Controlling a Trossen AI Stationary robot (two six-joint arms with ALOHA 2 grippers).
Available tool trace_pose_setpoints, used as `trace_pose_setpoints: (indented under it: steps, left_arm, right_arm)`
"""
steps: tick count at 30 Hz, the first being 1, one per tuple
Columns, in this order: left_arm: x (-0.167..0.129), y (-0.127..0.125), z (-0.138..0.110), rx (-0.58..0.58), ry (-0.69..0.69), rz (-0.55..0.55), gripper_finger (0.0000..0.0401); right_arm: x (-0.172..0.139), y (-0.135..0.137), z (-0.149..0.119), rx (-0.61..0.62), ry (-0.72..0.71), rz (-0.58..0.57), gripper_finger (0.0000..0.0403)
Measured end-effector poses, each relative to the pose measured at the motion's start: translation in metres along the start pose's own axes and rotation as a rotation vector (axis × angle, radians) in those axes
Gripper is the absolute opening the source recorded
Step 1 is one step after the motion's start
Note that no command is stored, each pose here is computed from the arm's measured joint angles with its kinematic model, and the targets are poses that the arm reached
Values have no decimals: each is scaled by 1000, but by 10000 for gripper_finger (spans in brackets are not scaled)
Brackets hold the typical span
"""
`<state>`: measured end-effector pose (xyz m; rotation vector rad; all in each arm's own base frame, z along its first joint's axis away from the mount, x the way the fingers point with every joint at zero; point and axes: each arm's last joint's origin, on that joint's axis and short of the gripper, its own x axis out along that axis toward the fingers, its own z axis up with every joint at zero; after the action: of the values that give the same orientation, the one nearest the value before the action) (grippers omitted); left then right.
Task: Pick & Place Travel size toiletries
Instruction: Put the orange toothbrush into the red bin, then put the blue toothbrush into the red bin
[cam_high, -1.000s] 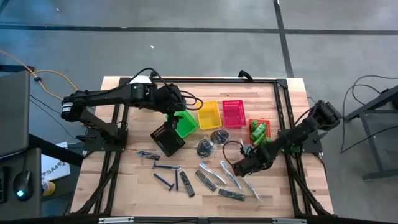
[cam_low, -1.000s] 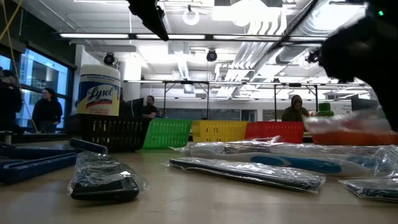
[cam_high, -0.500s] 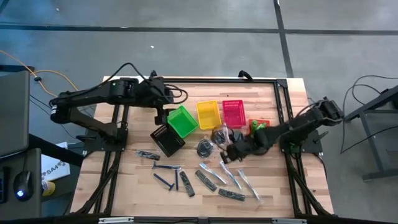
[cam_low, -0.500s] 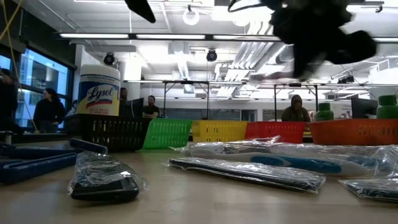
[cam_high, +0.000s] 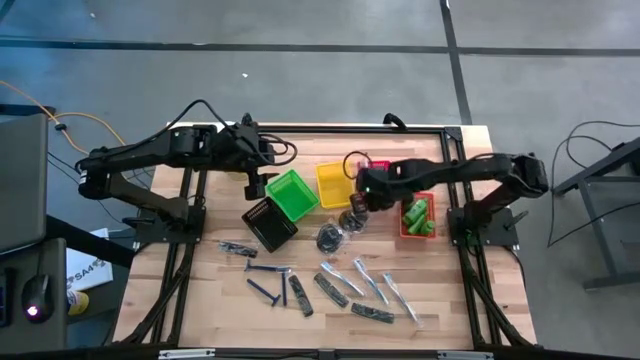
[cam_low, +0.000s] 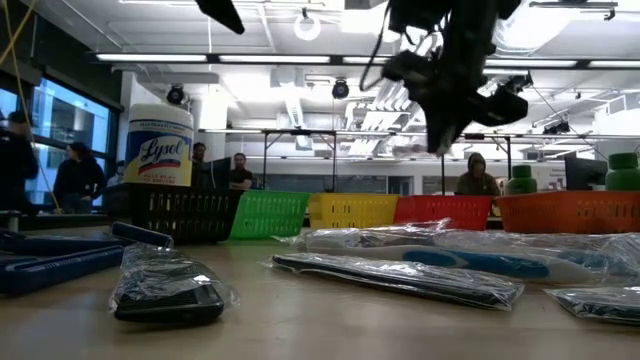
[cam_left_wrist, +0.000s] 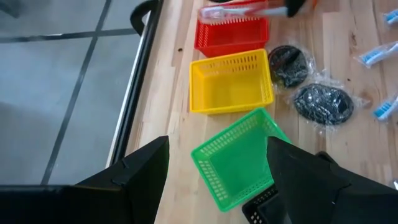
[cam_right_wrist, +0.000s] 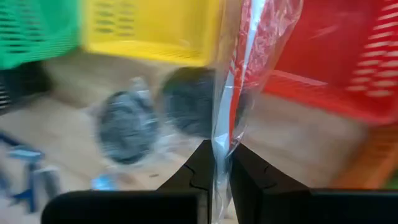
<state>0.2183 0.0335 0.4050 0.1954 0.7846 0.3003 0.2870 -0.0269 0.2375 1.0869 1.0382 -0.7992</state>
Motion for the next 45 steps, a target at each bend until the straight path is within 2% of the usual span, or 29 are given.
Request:
trace_pose_setpoints:
  steps: [3,5,10,22,27,34,38,45]
  left_arm:
    - [0,0,-1,2,8,-2,260]
    - [0,0,-1,4,13,-2,260]
    - [0,0,-1,4,14,-3,260]
    - [0,0,-1,4,13,-3,260]
    - [0,0,-1,4,13,-4,260]
    - [0,0,-1,4,13,-7,260]
    - [0,0,-1,4,13,-7,260]
    - [0,-1,-1,3,14,-9,260]
  right_arm:
    - [-1,-15,10,-5,36,-94,24]
    - [-1,-21,15,-35,69,-116,24]
    - [-2,-24,19,-55,162,-69,24]
    - [15,-34,41,63,288,-59,25]
    - [17,-39,51,99,268,-65,36]
    - [16,-45,60,155,210,-91,100]
    - [16,-43,63,155,182,-62,131]
    - [-3,-37,54,174,135,10,140]
